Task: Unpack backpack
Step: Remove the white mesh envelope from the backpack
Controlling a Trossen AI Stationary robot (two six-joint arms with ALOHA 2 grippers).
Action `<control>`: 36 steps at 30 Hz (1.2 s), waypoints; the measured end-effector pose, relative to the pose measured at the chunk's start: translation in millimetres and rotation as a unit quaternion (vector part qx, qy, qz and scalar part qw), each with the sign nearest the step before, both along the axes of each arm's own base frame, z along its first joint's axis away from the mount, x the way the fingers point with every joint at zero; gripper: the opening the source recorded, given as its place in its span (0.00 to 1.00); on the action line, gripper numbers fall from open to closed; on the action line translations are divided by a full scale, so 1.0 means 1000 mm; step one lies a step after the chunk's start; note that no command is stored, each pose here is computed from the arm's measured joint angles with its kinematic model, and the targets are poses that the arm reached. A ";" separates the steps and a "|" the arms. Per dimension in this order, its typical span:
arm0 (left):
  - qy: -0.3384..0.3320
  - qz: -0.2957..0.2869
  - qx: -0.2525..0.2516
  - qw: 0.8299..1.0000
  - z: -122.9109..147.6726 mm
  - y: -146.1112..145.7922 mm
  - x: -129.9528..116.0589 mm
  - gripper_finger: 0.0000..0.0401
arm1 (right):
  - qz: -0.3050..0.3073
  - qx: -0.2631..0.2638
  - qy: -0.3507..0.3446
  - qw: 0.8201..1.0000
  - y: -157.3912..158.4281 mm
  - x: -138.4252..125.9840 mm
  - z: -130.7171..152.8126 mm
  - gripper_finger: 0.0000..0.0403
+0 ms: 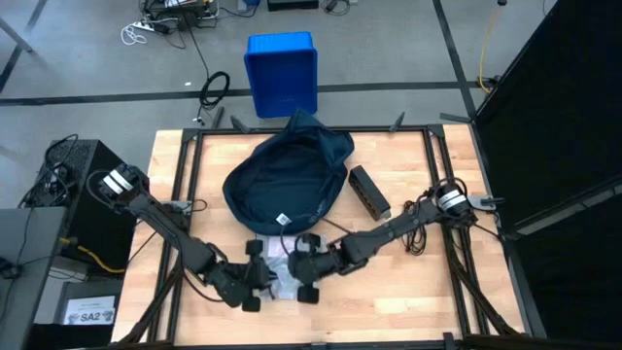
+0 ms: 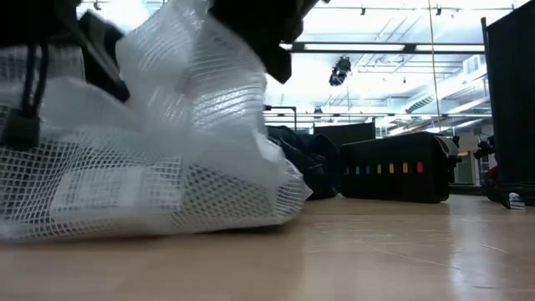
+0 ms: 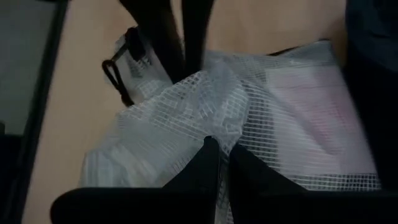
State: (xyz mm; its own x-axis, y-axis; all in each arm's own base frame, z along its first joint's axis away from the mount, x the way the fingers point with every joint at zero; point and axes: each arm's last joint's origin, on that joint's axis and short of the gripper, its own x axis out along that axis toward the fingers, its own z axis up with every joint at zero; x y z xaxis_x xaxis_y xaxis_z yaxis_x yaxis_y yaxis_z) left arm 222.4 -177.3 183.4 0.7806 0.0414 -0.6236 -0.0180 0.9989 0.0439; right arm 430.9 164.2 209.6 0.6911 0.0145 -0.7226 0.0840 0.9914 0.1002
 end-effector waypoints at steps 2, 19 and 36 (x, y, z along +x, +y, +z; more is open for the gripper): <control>-0.003 0.009 -0.010 1.000 -0.005 0.006 -0.008 0.00 | -0.004 0.003 0.010 1.000 -0.006 0.003 -0.004 0.00; -0.124 -0.040 -0.078 0.988 -0.006 0.005 -0.011 0.02 | -0.003 0.029 0.077 0.997 0.010 -0.033 0.022 0.03; -0.154 -0.111 -0.036 0.981 0.003 0.001 -0.009 0.14 | 0.082 -0.064 -0.176 0.979 0.093 -0.068 0.081 0.30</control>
